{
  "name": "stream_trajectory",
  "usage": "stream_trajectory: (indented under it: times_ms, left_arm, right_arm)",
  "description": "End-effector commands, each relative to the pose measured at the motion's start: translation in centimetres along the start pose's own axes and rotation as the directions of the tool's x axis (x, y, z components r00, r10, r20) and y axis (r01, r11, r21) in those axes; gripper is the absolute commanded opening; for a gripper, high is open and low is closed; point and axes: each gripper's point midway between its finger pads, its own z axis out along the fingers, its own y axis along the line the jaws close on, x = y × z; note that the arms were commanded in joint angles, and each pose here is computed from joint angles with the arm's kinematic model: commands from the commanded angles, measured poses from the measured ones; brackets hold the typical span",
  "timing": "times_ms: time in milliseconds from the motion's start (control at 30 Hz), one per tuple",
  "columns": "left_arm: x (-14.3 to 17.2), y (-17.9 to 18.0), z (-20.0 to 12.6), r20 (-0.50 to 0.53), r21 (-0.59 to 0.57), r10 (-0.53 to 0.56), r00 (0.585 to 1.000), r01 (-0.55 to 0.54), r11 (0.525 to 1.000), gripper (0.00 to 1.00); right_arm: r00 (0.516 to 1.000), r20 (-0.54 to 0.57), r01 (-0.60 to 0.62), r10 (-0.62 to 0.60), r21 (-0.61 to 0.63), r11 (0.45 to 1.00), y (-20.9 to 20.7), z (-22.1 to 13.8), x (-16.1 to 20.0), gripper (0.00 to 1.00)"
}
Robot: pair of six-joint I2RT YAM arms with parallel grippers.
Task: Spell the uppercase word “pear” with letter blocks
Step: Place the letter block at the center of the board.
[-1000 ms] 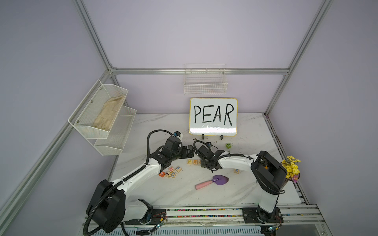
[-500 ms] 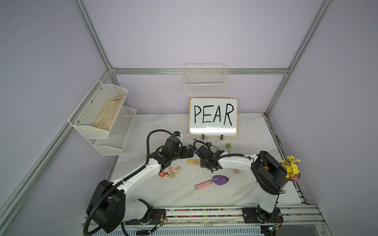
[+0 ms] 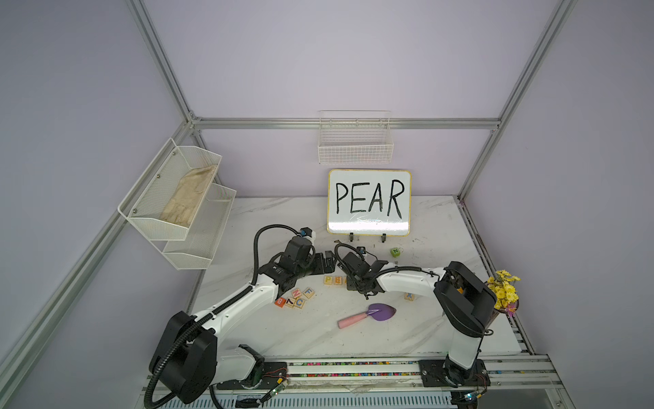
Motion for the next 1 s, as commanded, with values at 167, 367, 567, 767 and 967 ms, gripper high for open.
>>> stream_trajectory:
  times_ms: [167, 367, 567, 767, 967]
  left_arm:
    - [0.33, 0.37, 0.41, 0.004, 0.006, -0.006, 1.0, 0.006, 1.0, 1.0]
    - [0.38, 0.41, 0.51, 0.002, 0.007, -0.008, 1.0, 0.008, 1.0, 1.0]
    - [0.49, 0.43, 0.63, -0.003, 0.008, -0.009, 1.0, 0.009, 1.0, 1.0]
    - [0.53, 0.57, 0.72, -0.006, 0.005, -0.011, 1.0, 0.011, 1.0, 1.0]
    - [0.53, 0.64, 0.76, -0.006, 0.003, -0.013, 1.0, 0.013, 1.0, 1.0]
  right_arm:
    - [1.0, 0.006, 0.008, -0.008, 0.008, 1.0, 0.33, -0.19, -0.15, 0.35]
    - [1.0, 0.006, 0.009, -0.009, 0.009, 1.0, 0.35, -0.23, -0.22, 0.38]
    - [1.0, 0.012, 0.007, -0.007, 0.013, 1.0, 0.25, -0.38, -0.37, 0.39]
    - [1.0, 0.012, 0.007, -0.007, 0.011, 1.0, 0.33, -0.35, -0.37, 0.39]
    - [1.0, 0.008, 0.007, -0.007, 0.011, 1.0, 0.32, -0.13, -0.23, 0.37]
